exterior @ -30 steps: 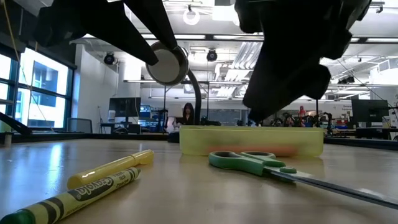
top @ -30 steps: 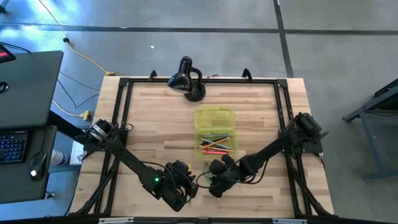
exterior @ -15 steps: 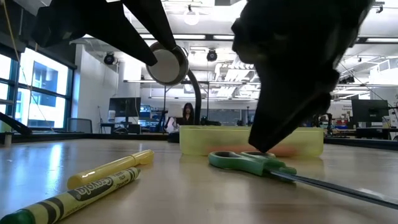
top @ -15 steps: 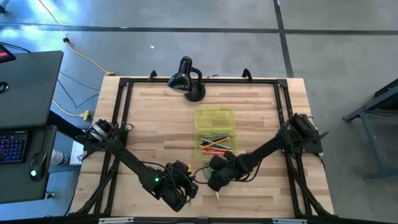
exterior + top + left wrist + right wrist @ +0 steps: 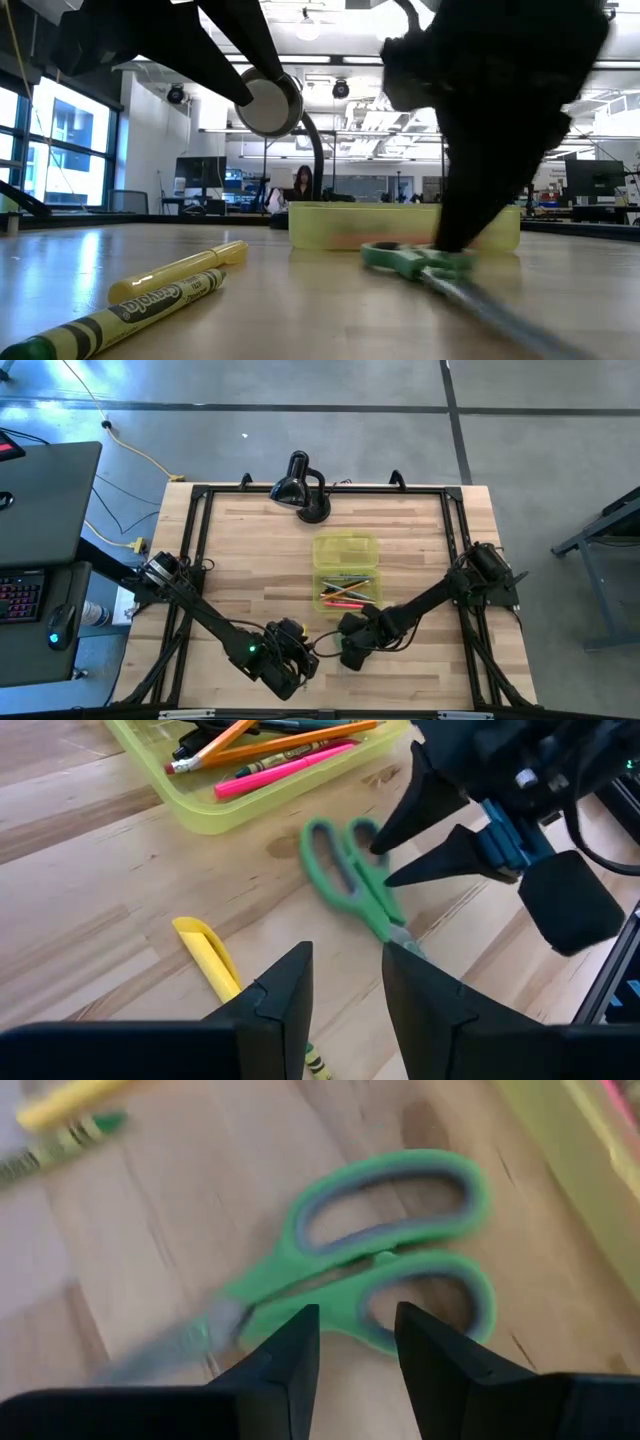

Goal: Pick & place school supplies into a supply box
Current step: Put the green scissors into the yellow supply box

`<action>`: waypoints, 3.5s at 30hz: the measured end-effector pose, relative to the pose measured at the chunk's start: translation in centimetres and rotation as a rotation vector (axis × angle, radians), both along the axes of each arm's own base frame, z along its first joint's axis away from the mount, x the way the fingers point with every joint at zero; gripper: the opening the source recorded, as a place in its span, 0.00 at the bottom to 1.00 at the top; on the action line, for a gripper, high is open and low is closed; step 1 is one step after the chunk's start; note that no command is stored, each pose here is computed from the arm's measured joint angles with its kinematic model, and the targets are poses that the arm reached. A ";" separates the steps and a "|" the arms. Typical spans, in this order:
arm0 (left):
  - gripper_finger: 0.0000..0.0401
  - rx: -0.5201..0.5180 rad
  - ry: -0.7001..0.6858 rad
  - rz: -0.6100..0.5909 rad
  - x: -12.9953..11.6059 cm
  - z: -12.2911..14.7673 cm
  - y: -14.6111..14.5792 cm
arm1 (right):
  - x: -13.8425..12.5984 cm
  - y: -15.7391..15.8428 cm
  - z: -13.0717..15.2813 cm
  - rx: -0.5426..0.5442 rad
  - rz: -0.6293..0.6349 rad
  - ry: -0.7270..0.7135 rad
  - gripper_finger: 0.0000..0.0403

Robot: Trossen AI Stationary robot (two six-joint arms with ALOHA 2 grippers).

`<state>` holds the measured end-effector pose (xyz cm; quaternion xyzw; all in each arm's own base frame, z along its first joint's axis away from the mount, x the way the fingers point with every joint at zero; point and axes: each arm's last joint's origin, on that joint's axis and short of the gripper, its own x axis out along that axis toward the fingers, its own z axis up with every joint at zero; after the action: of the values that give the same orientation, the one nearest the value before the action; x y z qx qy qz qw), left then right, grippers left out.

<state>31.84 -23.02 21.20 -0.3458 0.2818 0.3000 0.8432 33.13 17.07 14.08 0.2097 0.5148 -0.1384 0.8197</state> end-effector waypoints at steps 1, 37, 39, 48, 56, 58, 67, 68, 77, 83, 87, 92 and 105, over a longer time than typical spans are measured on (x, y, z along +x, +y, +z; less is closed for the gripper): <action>0.39 0.000 0.000 0.000 0.0 0.0 0.0 | -0.2 0.0 -0.1 0.002 0.011 0.031 0.28; 0.39 -0.009 -0.002 -0.003 0.0 0.0 -0.1 | -6.8 2.0 3.9 -0.319 0.930 0.264 0.28; 0.39 -0.009 -0.001 -0.003 0.0 0.0 -0.1 | -7.0 2.5 3.9 -0.353 1.009 0.247 0.28; 0.39 -0.009 -0.002 -0.003 0.0 0.0 -0.1 | -6.3 4.1 4.1 -0.426 1.161 0.073 0.28; 0.39 -0.010 -0.001 -0.003 0.0 0.0 -0.1 | -5.7 2.9 3.6 -0.358 1.155 0.086 0.28; 0.39 -0.010 -0.002 -0.003 0.0 0.0 -0.1 | -6.0 2.6 2.6 -0.338 1.159 0.092 0.28; 0.39 -0.009 -0.001 -0.003 0.0 0.0 -0.1 | -7.4 1.3 -0.2 -0.432 1.162 0.141 0.28; 0.39 -0.010 -0.002 -0.003 0.0 0.0 -0.1 | -7.4 1.3 -0.3 -0.407 1.169 0.141 0.28; 0.39 -0.010 -0.001 -0.003 0.0 0.0 -0.1 | -7.1 1.0 -0.2 -0.275 1.210 0.136 0.27; 0.39 -0.002 0.002 -0.011 0.0 0.0 -0.1 | -6.8 0.7 -0.2 -0.255 1.059 0.139 0.18; 0.39 -0.002 0.003 -0.011 0.0 0.0 -0.1 | -6.8 0.6 -0.5 -0.251 1.016 0.122 0.09; 0.39 -0.003 0.002 -0.011 0.0 0.0 -0.1 | -7.6 0.2 -2.1 -0.257 1.036 0.070 0.03; 0.39 -0.006 -0.003 -0.011 0.1 0.0 -0.1 | -7.9 0.6 -2.4 -0.292 0.905 0.040 0.03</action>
<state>31.92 -23.10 21.22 -0.3474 0.2835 0.2940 0.8441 25.19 17.69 11.69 -0.1557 0.5453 0.1578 0.8084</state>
